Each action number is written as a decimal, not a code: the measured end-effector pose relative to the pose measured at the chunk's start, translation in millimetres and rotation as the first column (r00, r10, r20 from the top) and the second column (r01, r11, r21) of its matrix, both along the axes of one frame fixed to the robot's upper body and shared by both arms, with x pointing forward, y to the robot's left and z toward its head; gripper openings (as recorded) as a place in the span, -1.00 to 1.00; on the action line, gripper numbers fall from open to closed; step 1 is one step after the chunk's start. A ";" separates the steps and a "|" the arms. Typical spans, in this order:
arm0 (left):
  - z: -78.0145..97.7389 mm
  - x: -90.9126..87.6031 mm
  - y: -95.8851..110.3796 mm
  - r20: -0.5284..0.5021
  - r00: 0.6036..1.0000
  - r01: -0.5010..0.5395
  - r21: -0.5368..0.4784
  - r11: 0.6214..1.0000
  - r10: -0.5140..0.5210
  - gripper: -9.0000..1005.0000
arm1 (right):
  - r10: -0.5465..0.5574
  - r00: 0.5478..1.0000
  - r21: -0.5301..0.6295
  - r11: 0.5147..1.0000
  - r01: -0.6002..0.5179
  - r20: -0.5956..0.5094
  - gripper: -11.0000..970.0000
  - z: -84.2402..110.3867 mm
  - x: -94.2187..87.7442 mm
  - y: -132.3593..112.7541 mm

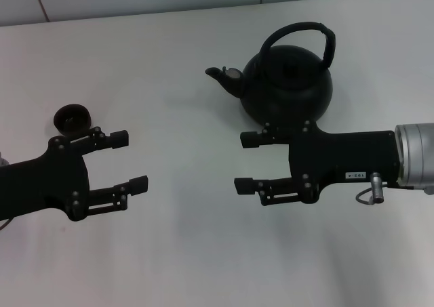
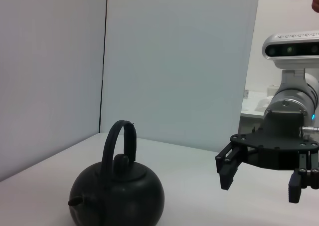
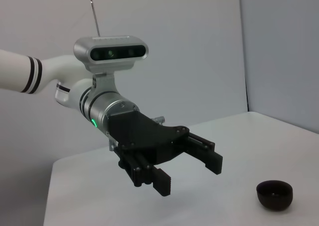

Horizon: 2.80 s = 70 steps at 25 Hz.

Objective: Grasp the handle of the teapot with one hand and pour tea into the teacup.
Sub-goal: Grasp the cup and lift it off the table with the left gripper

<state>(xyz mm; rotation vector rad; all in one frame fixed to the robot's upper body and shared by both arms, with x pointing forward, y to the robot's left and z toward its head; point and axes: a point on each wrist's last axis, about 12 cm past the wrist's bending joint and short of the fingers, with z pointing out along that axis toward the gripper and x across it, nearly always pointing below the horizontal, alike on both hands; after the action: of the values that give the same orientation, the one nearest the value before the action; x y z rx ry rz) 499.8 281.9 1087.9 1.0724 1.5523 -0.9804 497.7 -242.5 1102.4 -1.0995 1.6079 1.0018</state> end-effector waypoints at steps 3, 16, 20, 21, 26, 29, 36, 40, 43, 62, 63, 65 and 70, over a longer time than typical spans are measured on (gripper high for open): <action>0.0 0.0 0.0 0.000 1.000 0.000 0.000 1.000 0.000 0.61 | 0.002 1.000 0.001 1.000 -0.002 0.000 0.56 0.3 0.8 0.7; -0.4 0.2 0.2 -0.001 1.000 -0.003 0.004 1.000 0.003 0.61 | 0.003 1.000 0.002 1.000 -0.003 -0.002 0.56 0.8 1.5 1.3; 0.1 3.6 2.4 0.005 0.999 -0.032 0.012 0.999 0.032 0.60 | 0.002 1.000 0.011 1.000 -0.002 0.002 0.56 2.1 2.2 1.9; -0.1 7.4 4.9 0.005 0.998 -0.068 0.021 0.997 0.068 0.60 | 0.001 1.000 0.020 1.000 -0.001 0.003 0.56 2.7 2.4 2.3; -3.5 19.4 11.6 0.025 0.978 -0.206 0.028 0.978 0.205 0.60 | 0.002 1.000 0.032 0.999 -0.002 0.005 0.56 3.5 2.6 3.6; -6.3 24.1 15.3 0.039 0.957 -0.286 -0.005 0.958 0.286 0.60 | 0.007 1.000 0.039 0.999 -0.007 0.009 0.56 4.7 3.1 5.4; -25.1 29.4 25.3 0.108 0.863 -0.490 -0.062 0.870 0.494 0.60 | 0.006 1.000 0.048 0.999 -0.007 0.016 0.56 6.6 4.6 6.5; -36.3 30.4 24.7 0.097 0.837 -0.537 -0.044 0.843 0.538 0.60 | 0.008 1.000 0.050 0.999 -0.009 0.021 0.56 7.8 5.7 7.2; -44.1 27.5 24.6 0.112 0.811 -0.572 -0.050 0.819 0.574 0.60 | 0.007 1.000 0.057 0.998 -0.008 0.025 0.56 9.3 6.8 7.9; -68.5 27.5 22.3 0.125 0.773 -0.632 0.067 0.772 0.622 0.61 | 0.003 0.999 0.054 0.999 -0.006 0.038 0.56 12.2 11.8 9.3; -69.3 27.7 22.2 0.126 0.775 -0.630 0.076 0.773 0.620 0.61 | 0.003 0.999 0.054 0.999 -0.005 0.038 0.56 12.2 11.8 9.2; -70.1 27.7 21.8 0.127 0.778 -0.627 0.086 0.774 0.616 0.61 | 0.003 0.999 0.054 0.999 -0.005 0.038 0.56 12.3 11.9 9.3; -73.8 29.0 18.9 0.132 0.791 -0.612 0.131 0.780 0.598 0.61 | 0.008 0.999 0.054 0.998 -0.010 0.042 0.56 13.6 13.4 10.6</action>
<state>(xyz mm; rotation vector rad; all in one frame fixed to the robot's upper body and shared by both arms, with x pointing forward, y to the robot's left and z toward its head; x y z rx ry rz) 528.8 300.8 1014.1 0.6272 1.7697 -0.3559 511.2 -231.9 1116.0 -1.0854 1.5348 1.0159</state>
